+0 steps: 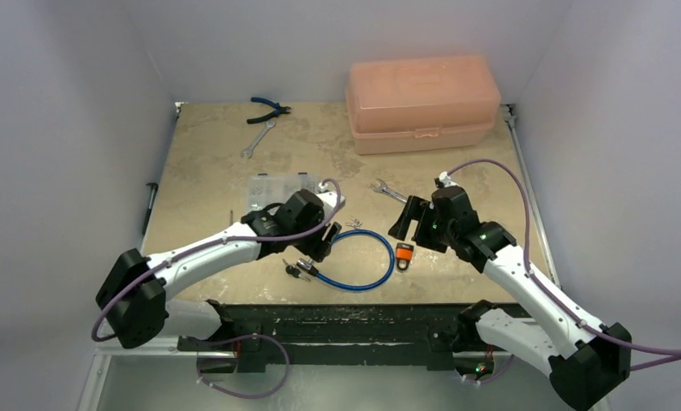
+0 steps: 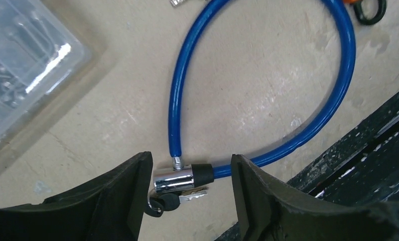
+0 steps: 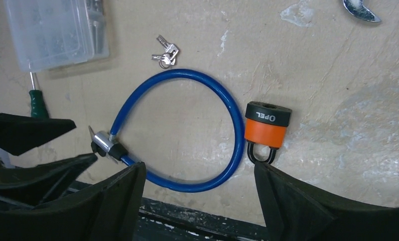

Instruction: Unlock with the key

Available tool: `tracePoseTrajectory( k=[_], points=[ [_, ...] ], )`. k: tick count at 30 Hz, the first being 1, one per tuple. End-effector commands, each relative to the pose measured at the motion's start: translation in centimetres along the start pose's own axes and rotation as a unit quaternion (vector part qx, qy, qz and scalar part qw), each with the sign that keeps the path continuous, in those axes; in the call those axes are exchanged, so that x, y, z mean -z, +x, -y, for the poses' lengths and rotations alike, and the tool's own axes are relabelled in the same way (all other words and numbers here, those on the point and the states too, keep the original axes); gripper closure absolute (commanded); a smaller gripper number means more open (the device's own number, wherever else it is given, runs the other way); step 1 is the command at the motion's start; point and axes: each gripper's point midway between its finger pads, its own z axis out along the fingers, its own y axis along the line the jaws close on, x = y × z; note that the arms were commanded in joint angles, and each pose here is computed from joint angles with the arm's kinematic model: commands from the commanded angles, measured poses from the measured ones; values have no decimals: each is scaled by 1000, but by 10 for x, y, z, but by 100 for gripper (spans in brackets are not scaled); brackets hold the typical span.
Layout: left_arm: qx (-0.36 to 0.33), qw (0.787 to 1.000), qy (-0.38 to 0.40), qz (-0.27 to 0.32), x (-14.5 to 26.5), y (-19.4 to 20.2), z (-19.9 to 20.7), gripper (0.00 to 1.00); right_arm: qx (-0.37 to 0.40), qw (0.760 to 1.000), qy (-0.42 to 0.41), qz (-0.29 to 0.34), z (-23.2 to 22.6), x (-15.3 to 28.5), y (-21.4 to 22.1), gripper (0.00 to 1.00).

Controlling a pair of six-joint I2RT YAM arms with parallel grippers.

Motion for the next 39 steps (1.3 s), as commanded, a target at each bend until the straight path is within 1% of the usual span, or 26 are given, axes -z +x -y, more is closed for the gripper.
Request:
tracePoseTrajectory(
  k=[1, 5, 10, 11, 15, 21, 25, 27, 31, 34, 39],
  points=[
    [-25, 999, -18, -15, -3, -4, 6, 38, -14, 1000, -3, 16, -10, -9, -6, 13],
    [-41, 999, -32, -14, 1, -22, 4, 39, 6, 1000, 11, 18, -18, -21, -8, 13],
    [-62, 991, -114, 22, 9, -45, -24, 43, 48, 998, 28, 10, -35, -42, -12, 15],
    [-59, 989, -135, 27, 9, -45, -32, 44, 55, 998, 28, 11, -42, -44, -15, 15],
    [-33, 984, -170, 38, 14, -40, -45, 47, 78, 996, 33, 6, -56, -58, -18, 16],
    [8, 968, -233, 93, 45, -54, -70, 49, 97, 994, 40, -10, -71, -83, -18, 18],
    [38, 962, -244, 120, 60, -60, -85, 51, 114, 991, 57, -25, -76, -93, -14, 19],
    [48, 960, -244, 131, 66, -62, -89, 51, 124, 990, 60, -32, -78, -97, -9, 23],
    [41, 966, -217, 134, 64, -62, -82, 51, 134, 987, 71, -47, -83, -99, 7, 23],
    [37, 971, -197, 128, 59, -61, -75, 51, 127, 987, 80, -53, -88, -100, 23, 21],
    [34, 972, -193, 127, 59, -61, -74, 51, 81, 988, 121, -48, -85, -106, 39, 19]
  ],
)
